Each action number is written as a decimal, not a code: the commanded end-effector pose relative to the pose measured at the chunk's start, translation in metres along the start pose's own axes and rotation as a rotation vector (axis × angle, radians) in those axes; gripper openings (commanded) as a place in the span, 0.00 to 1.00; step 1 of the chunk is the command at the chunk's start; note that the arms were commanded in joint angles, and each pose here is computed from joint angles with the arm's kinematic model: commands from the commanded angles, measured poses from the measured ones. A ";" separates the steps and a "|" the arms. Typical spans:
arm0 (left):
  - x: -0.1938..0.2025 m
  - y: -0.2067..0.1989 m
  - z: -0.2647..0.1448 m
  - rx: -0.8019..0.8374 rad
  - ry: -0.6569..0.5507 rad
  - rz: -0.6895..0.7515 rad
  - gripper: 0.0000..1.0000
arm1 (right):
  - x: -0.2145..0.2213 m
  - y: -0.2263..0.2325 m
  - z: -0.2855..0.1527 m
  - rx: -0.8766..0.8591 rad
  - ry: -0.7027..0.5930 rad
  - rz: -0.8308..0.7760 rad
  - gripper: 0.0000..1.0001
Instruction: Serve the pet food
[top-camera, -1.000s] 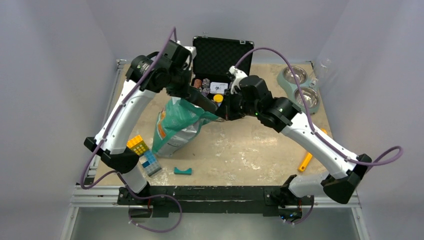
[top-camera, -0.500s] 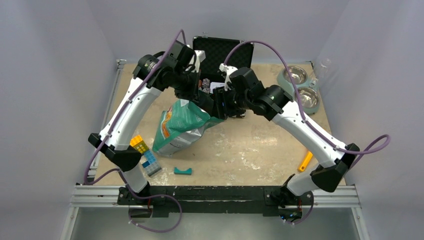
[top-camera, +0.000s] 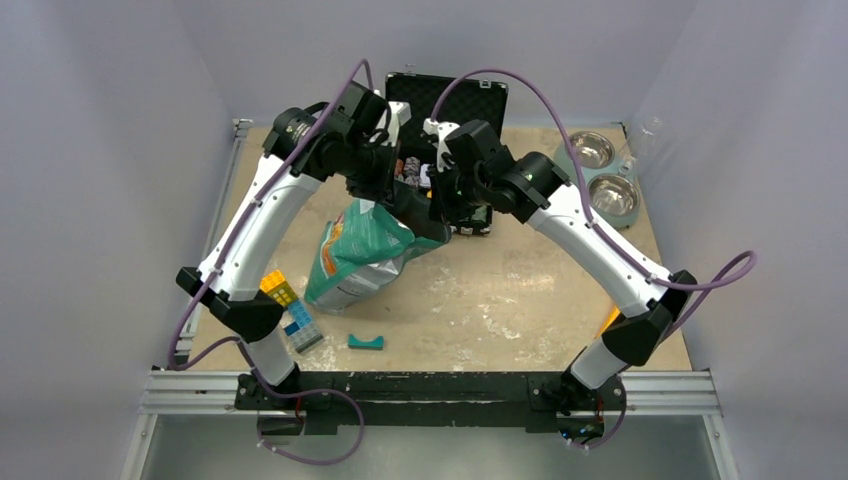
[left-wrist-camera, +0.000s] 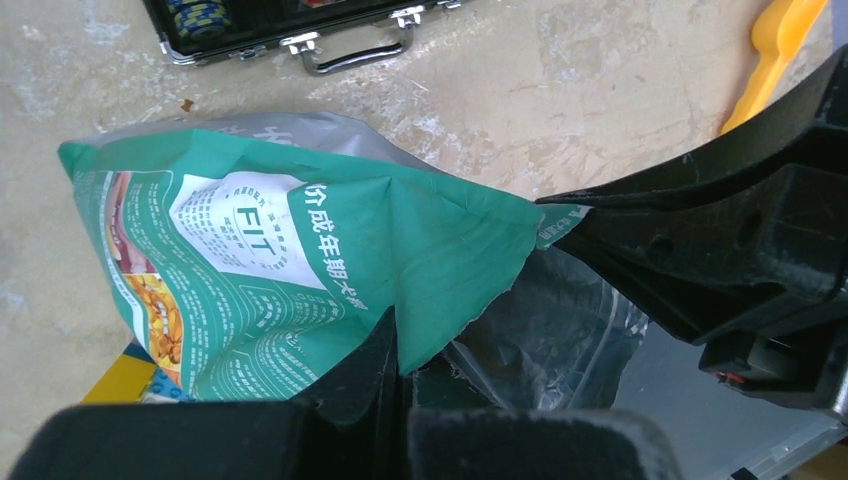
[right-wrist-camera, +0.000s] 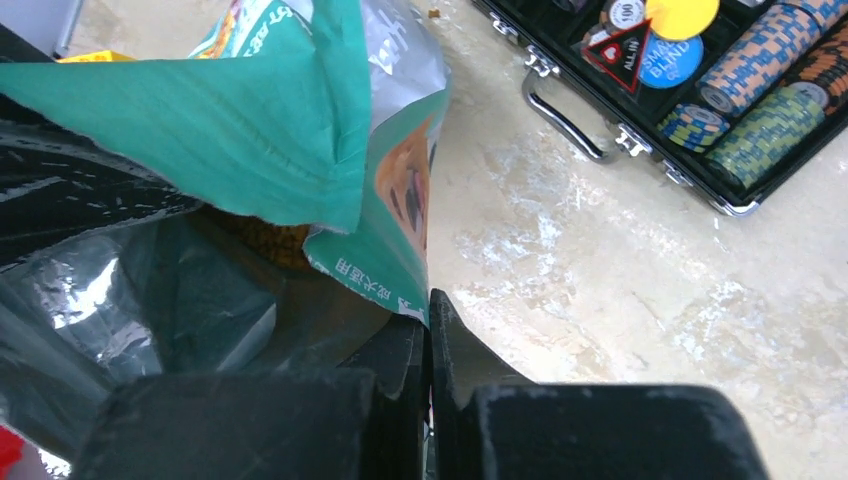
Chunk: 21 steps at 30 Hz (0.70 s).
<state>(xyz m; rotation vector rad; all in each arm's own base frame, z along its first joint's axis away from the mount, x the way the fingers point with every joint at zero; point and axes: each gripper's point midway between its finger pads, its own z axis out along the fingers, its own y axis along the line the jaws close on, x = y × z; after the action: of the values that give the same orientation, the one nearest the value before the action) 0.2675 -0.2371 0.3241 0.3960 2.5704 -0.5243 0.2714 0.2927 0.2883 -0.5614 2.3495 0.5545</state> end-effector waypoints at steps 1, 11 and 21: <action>-0.006 -0.004 -0.020 0.016 -0.050 0.051 0.06 | -0.041 0.028 -0.030 -0.100 -0.126 0.026 0.00; -0.001 0.016 -0.021 -0.080 -0.088 0.048 0.21 | -0.055 0.045 -0.046 -0.175 -0.164 0.057 0.00; -0.022 -0.060 0.016 0.278 -0.123 -0.088 0.00 | -0.002 -0.023 -0.036 0.035 -0.041 0.206 0.41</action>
<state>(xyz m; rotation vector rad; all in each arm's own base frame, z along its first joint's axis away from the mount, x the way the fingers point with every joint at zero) 0.2680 -0.2293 0.3225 0.3677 2.5335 -0.4872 0.2662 0.2991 0.3022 -0.4791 2.3735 0.6746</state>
